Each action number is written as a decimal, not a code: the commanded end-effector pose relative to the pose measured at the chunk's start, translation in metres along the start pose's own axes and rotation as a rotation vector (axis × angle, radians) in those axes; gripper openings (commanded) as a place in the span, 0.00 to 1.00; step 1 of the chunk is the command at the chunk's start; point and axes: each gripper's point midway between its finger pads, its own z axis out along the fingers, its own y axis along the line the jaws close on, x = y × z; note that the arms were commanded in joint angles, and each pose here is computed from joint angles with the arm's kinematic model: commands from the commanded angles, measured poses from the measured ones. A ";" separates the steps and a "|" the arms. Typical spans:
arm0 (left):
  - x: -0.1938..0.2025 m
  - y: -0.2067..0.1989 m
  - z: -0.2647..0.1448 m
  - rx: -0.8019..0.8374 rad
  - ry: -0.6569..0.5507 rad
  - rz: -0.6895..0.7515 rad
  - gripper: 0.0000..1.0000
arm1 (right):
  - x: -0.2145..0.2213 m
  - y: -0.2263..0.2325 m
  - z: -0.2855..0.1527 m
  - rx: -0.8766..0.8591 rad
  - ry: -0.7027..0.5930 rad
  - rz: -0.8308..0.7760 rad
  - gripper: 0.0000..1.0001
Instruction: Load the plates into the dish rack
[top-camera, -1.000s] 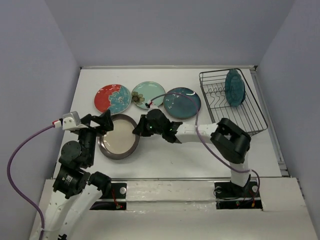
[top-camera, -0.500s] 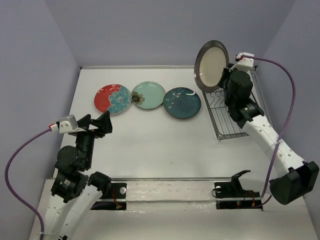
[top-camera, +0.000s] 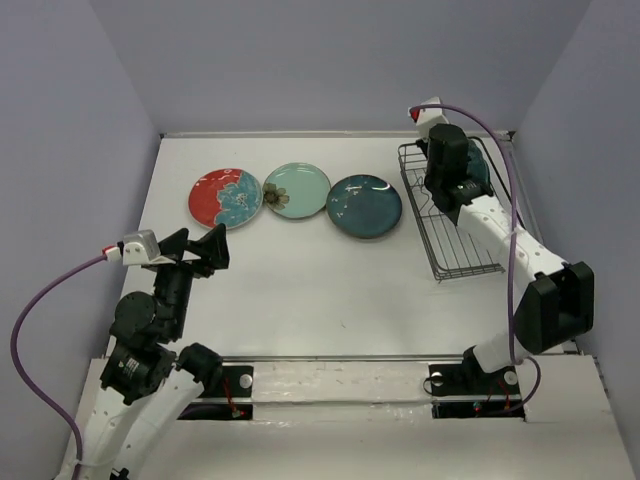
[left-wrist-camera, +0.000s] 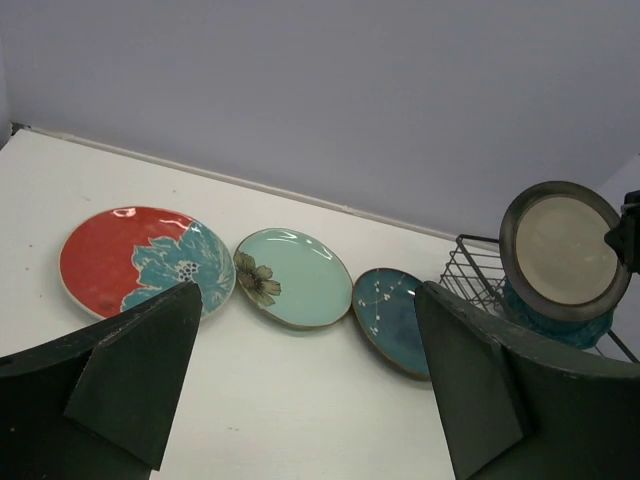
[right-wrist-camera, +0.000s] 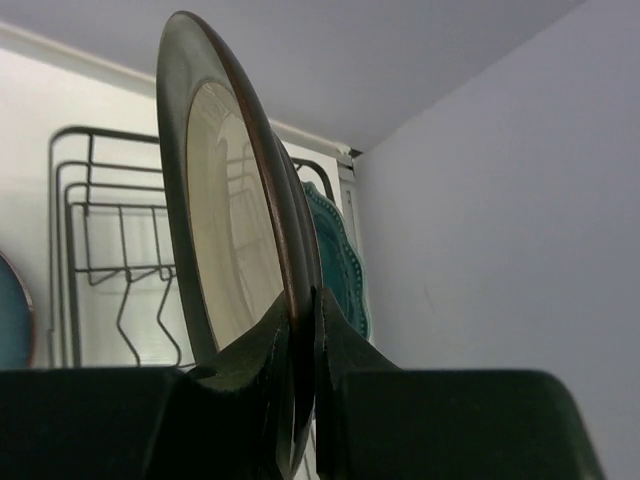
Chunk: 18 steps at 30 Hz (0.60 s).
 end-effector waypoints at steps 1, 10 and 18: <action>-0.016 -0.004 -0.001 0.010 -0.057 -0.017 0.99 | -0.064 -0.086 -0.003 0.223 -0.154 0.071 0.07; -0.014 -0.006 -0.001 0.021 -0.048 -0.017 0.99 | -0.047 -0.094 0.008 0.256 -0.108 0.051 0.07; -0.013 -0.008 -0.001 0.029 -0.042 -0.019 0.99 | -0.008 -0.074 0.023 0.217 -0.041 0.063 0.07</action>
